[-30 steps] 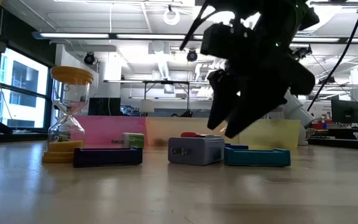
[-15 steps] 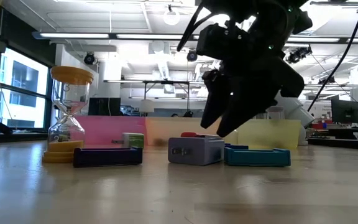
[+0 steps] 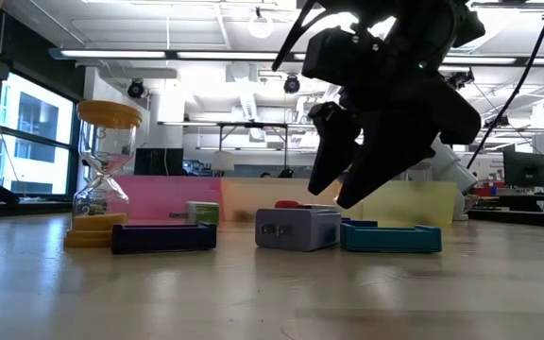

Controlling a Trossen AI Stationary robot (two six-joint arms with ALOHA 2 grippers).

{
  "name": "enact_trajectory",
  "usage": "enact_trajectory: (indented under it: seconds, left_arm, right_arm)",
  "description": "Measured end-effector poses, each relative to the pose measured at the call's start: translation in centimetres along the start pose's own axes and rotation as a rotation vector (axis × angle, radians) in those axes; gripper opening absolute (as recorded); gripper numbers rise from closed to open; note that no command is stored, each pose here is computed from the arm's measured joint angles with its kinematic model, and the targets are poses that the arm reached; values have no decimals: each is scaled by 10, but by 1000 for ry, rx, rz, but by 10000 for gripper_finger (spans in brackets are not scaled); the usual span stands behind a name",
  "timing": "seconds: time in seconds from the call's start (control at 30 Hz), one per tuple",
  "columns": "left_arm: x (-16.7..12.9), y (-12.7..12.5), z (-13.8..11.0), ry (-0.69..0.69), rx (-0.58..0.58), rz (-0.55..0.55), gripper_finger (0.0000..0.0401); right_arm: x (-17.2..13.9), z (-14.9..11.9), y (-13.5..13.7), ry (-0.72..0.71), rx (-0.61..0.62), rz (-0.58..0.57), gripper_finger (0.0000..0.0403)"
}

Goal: Pick & Place Office items
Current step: Put the white charger adapter into the pink bin

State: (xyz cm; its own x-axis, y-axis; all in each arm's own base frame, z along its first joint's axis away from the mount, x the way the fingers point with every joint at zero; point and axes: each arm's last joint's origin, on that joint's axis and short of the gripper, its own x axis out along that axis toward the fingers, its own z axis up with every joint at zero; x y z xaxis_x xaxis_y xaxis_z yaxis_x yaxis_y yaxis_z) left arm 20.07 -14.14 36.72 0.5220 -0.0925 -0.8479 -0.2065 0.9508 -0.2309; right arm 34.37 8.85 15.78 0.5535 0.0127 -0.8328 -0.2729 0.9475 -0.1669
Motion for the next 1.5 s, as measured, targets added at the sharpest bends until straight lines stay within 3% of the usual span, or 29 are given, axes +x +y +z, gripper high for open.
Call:
enact_trajectory:
  seconds: [0.3, 0.63, 1.33, 1.5]
  left_arm:
    - [0, 0, 0, 3, 2, 3, 293]
    - [0, 0, 0, 3, 2, 3, 293]
    - [-1, 1, 0, -4, 17, 4, 293]
    - [-1, 2, 1, -13, 21, 14, 293]
  right_arm:
    - [-1, 1, 5, -2, -7, -2, 270]
    - [-1, 0, 3, 10, -29, -117, 270]
    - [13, -5, 10, 48, -91, -98, 270]
    - [14, -4, 13, 28, -91, -9, 270]
